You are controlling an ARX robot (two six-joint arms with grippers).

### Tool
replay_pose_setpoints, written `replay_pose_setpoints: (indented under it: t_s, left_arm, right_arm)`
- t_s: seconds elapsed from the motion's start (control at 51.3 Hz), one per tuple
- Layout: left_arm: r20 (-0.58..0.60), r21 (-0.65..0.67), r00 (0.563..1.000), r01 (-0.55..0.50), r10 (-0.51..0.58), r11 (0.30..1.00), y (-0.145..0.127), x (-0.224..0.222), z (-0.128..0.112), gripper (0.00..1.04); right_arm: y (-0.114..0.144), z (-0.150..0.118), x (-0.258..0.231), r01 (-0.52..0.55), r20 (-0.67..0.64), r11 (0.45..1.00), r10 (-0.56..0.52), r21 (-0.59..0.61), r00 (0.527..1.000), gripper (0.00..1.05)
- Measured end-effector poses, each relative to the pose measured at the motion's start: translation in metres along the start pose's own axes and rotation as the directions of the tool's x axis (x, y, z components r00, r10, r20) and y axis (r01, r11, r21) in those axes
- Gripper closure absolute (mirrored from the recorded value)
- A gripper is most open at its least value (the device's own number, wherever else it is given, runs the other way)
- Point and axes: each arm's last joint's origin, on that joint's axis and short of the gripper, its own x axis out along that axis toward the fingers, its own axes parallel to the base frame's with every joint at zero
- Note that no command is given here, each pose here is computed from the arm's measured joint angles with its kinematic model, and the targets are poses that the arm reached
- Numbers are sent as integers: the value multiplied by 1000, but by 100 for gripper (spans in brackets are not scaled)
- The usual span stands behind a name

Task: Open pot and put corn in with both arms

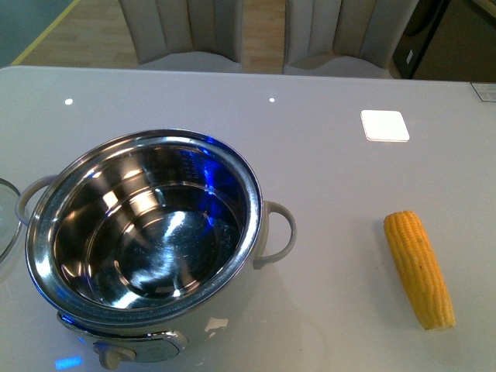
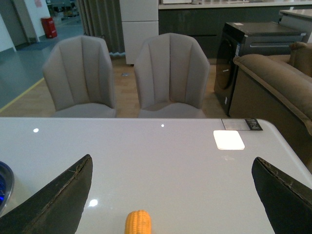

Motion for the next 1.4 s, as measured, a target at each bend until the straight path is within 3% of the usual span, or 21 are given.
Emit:
replay_pose_setpoints:
  t_s: [0.37, 0.779, 0.838, 0.974, 1.149, 1.403]
  left_arm:
    - [7, 6, 1000, -4, 4, 1000, 0, 1, -2, 64]
    - [-7, 12, 1000, -14, 14, 1000, 0, -3, -2, 6]
    - [-6, 15, 1000, -16, 16, 1000, 0, -4, 0, 6]
    - [20, 14, 1000, -18, 18, 1000, 0, -9, 16, 7]
    - [116, -1, 993, -10, 10, 1000, 0, -33, 62, 7]
    - [204, -20, 977, 57, -52, 998, -2, -83, 110, 7]
  right_arm:
    - [0, 0, 0, 0, 0, 1000, 0, 0, 1000, 9]
    - [0, 0, 0, 0, 0, 1000, 0, 0, 1000, 9]
    - [0, 0, 0, 0, 0, 1000, 0, 0, 1000, 9]
    - [0, 0, 0, 0, 0, 1000, 0, 0, 1000, 9]
    - [0, 0, 0, 0, 0, 1000, 0, 0, 1000, 9]
    - [0, 0, 0, 0, 0, 1000, 0, 0, 1000, 9]
